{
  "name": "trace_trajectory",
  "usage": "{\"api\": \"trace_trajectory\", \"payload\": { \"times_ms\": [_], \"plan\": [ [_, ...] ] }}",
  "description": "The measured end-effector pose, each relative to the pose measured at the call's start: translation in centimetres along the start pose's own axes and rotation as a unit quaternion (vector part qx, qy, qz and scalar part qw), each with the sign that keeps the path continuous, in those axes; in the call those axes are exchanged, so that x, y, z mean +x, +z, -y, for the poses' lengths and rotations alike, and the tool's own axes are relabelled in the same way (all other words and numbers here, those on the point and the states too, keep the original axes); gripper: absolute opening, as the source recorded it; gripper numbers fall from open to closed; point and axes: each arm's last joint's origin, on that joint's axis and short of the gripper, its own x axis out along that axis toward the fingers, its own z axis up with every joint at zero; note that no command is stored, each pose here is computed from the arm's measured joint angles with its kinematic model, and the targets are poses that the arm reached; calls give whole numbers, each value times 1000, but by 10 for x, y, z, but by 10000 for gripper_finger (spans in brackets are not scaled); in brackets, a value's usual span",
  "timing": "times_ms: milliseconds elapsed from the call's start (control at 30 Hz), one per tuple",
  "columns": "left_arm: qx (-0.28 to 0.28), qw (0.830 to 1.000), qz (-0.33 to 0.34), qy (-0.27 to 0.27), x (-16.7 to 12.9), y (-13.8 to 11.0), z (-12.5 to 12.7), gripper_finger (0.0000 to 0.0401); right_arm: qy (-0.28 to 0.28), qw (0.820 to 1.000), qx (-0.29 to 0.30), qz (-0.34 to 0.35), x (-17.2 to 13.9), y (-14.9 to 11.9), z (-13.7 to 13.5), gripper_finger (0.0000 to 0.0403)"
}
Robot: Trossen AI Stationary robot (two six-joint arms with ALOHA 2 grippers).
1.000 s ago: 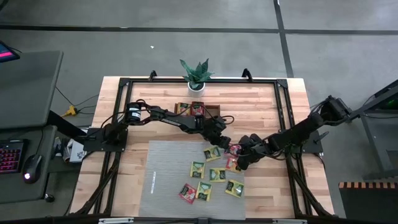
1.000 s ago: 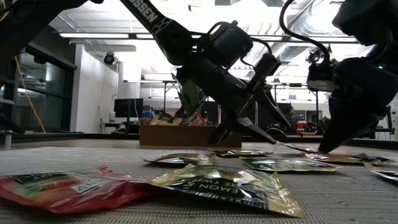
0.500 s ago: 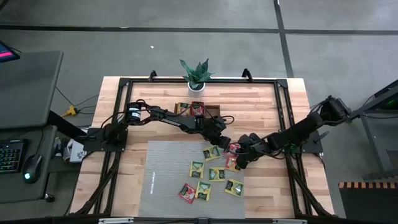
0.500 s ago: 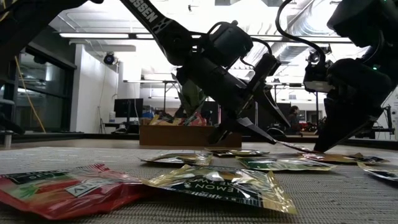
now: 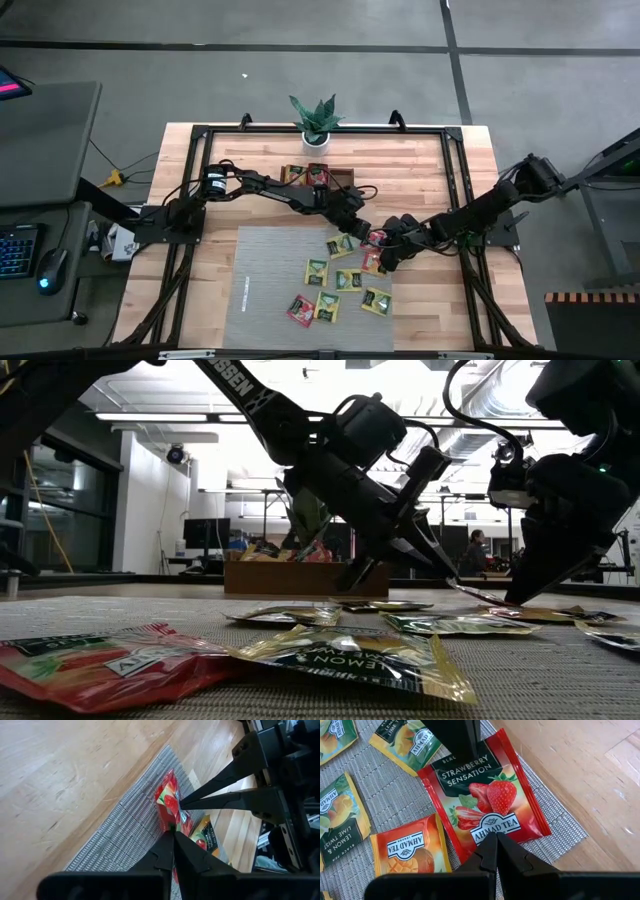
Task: Pick & Place Tea
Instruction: Put the red tea bag into the middle section of the wooden organizer
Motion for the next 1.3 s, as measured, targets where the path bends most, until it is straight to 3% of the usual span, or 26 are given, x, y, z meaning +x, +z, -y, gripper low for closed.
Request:
{"api": "trace_trajectory", "payload": {
  "times_ms": [800, 1300],
  "plan": [
    [32, 999, 10, 26, -4, 7, -8, 0, 26, 1000, 10, -5, -1, 2, -3, 0],
    [58, 998, 1, 36, -11, 8, -7, 0, 47, 997, 42, 52, -34, 17, -1, 0]
  ]
}}
